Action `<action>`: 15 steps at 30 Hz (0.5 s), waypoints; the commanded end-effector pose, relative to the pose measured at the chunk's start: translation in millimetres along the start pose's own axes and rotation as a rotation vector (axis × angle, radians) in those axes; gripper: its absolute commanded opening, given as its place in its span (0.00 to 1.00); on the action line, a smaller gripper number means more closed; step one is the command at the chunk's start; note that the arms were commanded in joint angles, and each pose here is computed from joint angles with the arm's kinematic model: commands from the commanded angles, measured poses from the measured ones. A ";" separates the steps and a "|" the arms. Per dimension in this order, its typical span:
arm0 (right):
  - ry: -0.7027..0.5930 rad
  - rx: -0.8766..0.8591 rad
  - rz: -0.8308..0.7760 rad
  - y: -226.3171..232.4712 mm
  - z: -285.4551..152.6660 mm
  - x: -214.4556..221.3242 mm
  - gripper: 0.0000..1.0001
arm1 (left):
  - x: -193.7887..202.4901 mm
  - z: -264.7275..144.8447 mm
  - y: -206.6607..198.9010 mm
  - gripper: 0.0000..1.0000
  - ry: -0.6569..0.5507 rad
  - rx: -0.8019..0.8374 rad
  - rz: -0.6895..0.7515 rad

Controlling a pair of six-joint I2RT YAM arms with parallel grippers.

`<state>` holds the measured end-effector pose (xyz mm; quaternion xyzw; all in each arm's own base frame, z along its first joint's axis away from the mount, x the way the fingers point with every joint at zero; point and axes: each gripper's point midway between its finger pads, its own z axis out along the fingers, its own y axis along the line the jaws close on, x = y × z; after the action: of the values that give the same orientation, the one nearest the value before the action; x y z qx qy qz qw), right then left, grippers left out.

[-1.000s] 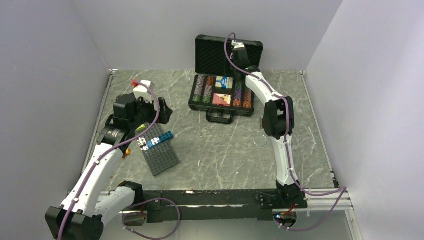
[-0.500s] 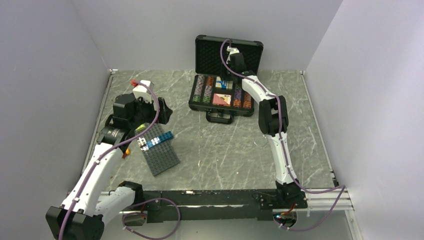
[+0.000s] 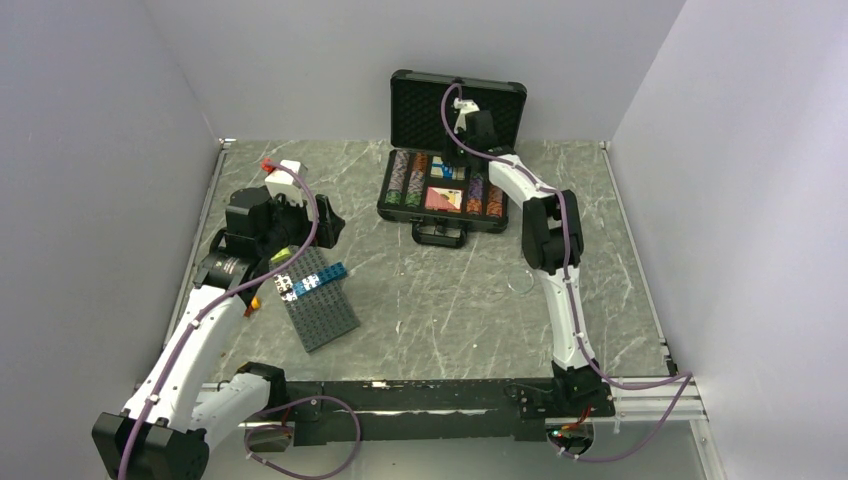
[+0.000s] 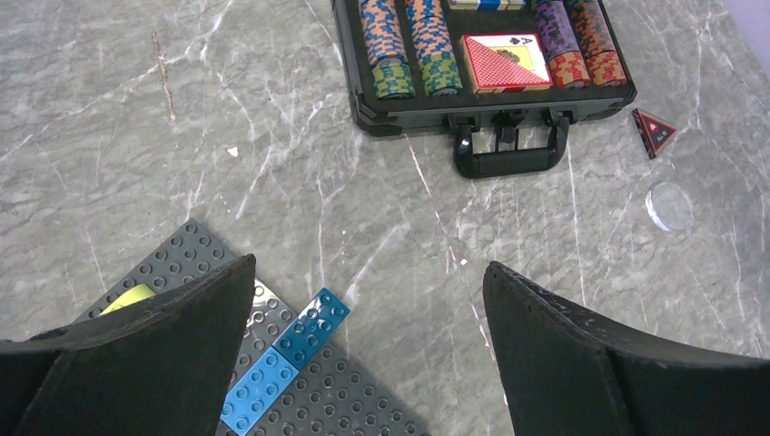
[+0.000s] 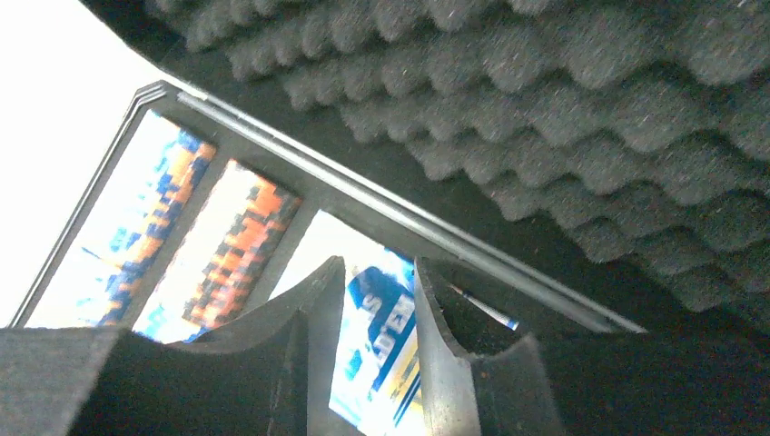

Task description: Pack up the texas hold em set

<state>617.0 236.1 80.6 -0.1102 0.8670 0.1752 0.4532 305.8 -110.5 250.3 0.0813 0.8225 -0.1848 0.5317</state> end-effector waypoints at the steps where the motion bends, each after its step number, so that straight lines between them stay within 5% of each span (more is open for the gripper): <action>1: 0.245 -0.088 0.016 29.3 -21.9 67.5 0.37 | -9.2 1.0 -3.4 0.99 -0.039 0.022 -0.009; 15: 0.112 -0.007 -0.032 34.0 -52.5 6.0 0.56 | -10.6 -1.4 -1.4 0.99 -0.048 0.010 0.003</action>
<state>584.4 252.9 88.7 -0.1387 0.8768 0.1812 0.4234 305.7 -110.0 248.5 0.0806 0.8235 -0.1844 0.5304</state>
